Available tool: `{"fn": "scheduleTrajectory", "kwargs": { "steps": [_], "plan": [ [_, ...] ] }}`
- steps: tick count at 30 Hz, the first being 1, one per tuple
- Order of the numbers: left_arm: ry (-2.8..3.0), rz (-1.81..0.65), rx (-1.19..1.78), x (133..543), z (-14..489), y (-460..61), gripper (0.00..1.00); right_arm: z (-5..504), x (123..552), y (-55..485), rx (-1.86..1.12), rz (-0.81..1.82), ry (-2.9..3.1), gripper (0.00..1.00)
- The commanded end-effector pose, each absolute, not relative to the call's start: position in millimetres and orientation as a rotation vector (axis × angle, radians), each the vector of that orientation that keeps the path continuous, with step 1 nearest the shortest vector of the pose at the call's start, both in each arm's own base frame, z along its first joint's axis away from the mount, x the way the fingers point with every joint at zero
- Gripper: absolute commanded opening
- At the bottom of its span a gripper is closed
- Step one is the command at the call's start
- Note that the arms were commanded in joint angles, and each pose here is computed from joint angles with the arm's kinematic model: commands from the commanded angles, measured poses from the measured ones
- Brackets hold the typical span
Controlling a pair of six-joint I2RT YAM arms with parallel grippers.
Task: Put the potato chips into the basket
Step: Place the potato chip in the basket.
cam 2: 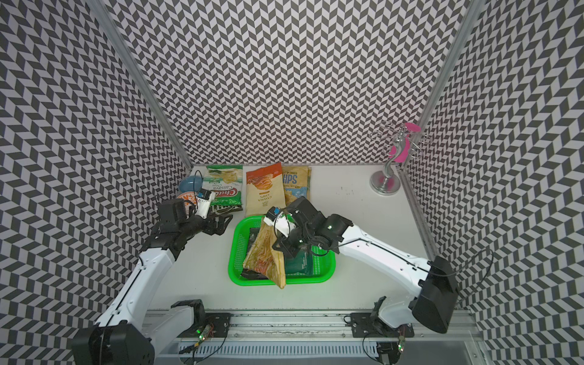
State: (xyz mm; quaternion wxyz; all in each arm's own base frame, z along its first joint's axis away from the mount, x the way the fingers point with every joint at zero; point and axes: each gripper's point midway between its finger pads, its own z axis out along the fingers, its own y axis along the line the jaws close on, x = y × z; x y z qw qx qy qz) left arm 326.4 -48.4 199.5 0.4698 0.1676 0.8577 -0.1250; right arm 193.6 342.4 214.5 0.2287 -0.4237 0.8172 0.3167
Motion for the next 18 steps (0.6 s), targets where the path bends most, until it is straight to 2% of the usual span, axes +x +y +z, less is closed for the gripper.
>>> {"fn": "scheduleTrajectory", "kwargs": {
  "steps": [1,4,8,18],
  "plan": [
    [2.079,-0.321,0.415,326,204,-50,0.99,208,233,326,-1.048,0.605,2.285,0.24],
    [2.083,-0.326,0.417,326,203,-50,0.99,207,251,314,-0.964,0.478,2.300,0.45],
    [2.085,-0.327,0.419,326,203,-51,0.99,211,270,298,-0.863,0.340,2.293,0.57],
    [2.086,-0.329,0.420,326,202,-51,0.99,246,296,277,-0.638,0.257,2.202,0.72]
  ]
}}
